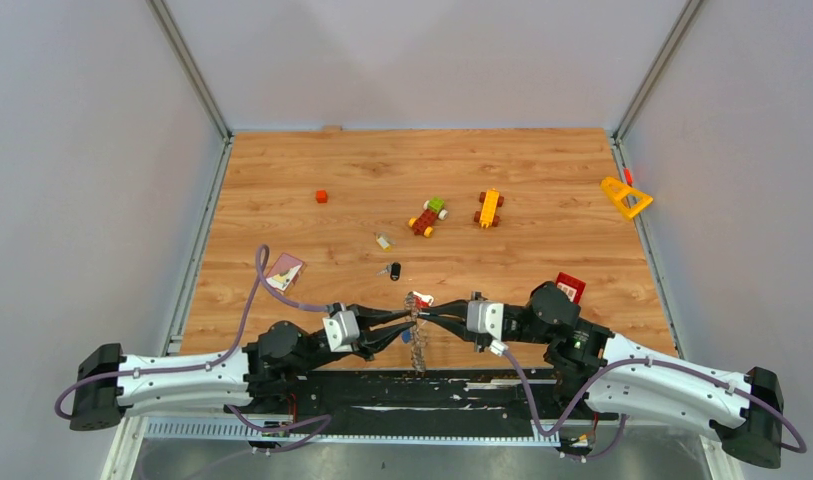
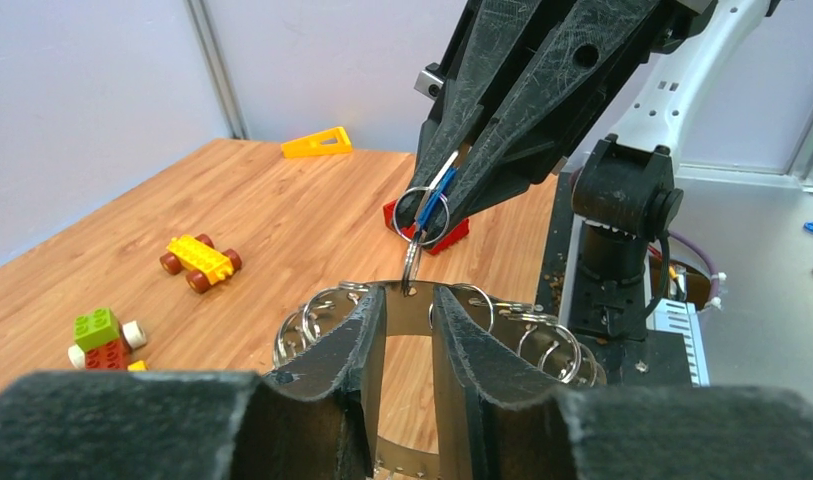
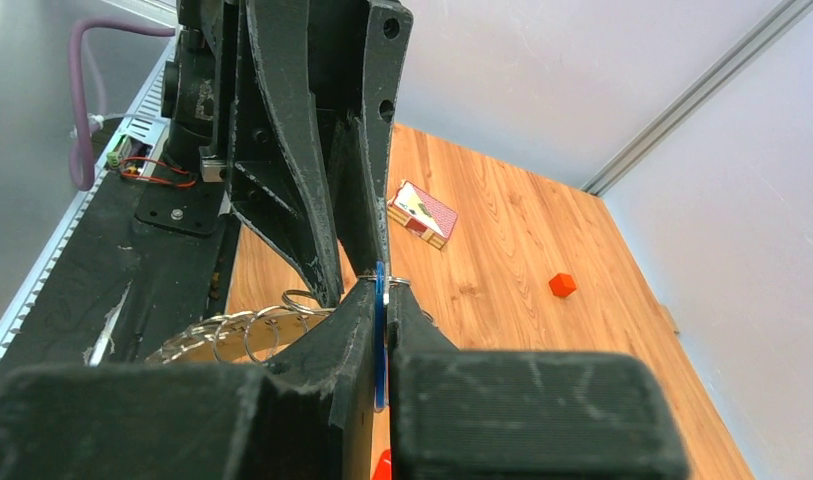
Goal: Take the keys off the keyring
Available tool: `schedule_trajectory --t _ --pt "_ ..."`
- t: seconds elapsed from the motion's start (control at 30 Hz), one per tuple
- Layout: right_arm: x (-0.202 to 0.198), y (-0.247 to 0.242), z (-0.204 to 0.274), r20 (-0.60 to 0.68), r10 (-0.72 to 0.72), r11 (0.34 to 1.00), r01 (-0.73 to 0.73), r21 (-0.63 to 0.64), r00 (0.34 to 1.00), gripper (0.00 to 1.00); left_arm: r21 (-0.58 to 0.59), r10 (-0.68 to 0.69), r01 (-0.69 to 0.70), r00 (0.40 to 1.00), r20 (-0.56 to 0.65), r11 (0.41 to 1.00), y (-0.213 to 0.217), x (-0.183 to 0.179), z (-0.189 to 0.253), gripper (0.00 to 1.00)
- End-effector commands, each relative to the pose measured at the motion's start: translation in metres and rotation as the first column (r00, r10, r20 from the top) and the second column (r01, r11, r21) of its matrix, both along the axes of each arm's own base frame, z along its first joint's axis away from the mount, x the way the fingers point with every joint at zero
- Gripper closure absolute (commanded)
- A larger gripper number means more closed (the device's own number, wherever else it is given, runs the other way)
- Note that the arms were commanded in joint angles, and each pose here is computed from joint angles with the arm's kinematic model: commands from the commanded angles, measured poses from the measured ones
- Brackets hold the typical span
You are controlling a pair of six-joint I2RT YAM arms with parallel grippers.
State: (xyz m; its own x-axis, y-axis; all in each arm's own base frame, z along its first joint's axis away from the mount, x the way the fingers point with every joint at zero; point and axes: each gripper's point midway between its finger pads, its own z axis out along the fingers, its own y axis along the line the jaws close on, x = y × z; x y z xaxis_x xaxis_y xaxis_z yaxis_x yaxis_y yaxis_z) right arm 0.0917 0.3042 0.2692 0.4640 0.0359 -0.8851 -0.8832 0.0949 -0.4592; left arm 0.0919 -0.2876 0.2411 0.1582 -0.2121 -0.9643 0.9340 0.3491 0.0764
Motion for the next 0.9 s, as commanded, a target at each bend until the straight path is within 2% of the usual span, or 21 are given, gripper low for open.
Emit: schedule_trajectory --t 0.0,0.3,0.4,0.57,0.87 --pt "-0.008 0.002 0.025 0.022 0.044 0.995 -0.046 0.092 0.999 1.00 -0.068 -0.007 0.008 1.000 0.008 0.998 -0.001 -0.001 0.020 0.71" --pt "-0.012 0.007 0.021 0.007 0.072 0.994 -0.072 0.081 0.997 1.00 -0.062 -0.008 0.008 1.000 0.003 0.998 -0.004 0.000 0.020 0.79" --pt "-0.012 0.007 0.021 0.007 0.073 0.994 -0.073 0.083 0.997 1.00 -0.061 -0.007 0.008 1.000 0.002 0.998 -0.004 0.000 0.019 0.85" --pt "-0.012 0.007 0.019 0.002 0.075 0.994 -0.075 0.076 0.997 1.00 -0.064 0.004 -0.004 1.000 0.001 0.998 -0.002 0.002 0.020 1.00" --pt "-0.010 0.005 0.015 0.014 0.060 0.997 -0.060 0.041 0.998 1.00 -0.049 0.068 -0.068 0.998 -0.006 0.996 0.007 0.011 0.018 1.00"
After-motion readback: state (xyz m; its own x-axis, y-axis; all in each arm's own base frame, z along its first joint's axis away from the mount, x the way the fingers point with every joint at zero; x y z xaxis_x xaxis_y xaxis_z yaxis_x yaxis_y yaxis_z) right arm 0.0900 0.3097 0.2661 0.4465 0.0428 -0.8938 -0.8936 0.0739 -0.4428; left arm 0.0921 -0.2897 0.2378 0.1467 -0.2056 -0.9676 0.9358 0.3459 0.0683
